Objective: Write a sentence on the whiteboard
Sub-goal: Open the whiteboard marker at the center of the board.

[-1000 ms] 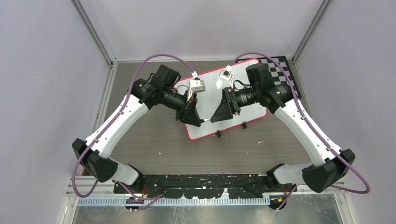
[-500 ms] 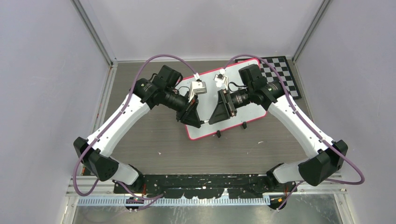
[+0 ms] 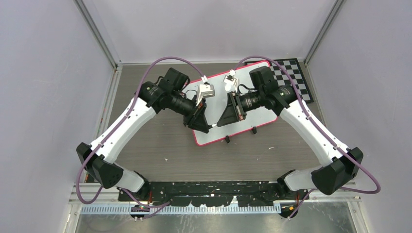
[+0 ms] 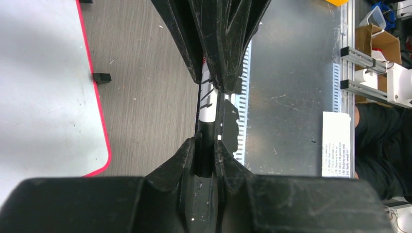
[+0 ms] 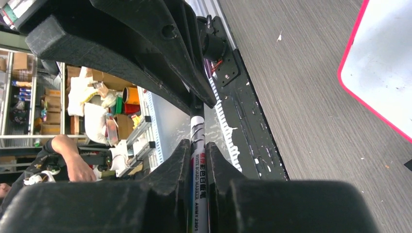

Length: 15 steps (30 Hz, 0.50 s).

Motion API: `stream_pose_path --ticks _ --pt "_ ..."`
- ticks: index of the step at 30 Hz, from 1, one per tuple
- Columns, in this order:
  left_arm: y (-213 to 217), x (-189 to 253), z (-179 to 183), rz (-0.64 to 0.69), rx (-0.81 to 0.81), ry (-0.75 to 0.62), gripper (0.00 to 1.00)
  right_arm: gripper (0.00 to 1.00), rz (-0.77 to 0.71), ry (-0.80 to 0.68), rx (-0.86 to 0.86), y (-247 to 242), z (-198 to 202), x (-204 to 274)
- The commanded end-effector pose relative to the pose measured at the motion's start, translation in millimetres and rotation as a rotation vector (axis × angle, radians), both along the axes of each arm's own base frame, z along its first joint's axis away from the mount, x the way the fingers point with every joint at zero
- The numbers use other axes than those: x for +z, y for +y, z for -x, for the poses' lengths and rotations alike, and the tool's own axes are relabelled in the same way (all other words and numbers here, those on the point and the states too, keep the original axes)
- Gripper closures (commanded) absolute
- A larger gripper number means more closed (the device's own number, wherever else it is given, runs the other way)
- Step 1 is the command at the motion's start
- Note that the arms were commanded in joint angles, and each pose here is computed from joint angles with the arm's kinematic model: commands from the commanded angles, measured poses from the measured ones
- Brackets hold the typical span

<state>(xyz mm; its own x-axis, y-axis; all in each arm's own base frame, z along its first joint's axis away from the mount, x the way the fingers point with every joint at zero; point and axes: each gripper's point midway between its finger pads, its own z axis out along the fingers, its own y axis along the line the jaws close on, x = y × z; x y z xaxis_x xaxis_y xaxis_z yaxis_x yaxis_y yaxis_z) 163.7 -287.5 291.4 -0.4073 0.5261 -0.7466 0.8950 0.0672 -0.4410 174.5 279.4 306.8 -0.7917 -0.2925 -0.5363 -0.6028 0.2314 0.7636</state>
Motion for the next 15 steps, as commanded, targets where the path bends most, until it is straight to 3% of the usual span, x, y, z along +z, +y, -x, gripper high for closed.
stream_pose_path --ticks 1,15 --pt "-1.0 3.4 -6.8 0.022 0.013 -0.06 1.0 1.0 -0.035 -0.071 0.018 0.5 7.6 15.5" --pt "99.8 -23.8 -41.4 -0.029 0.262 -0.16 1.0 1.0 0.071 -0.16 -0.177 -53.4 -34.4 15.6"
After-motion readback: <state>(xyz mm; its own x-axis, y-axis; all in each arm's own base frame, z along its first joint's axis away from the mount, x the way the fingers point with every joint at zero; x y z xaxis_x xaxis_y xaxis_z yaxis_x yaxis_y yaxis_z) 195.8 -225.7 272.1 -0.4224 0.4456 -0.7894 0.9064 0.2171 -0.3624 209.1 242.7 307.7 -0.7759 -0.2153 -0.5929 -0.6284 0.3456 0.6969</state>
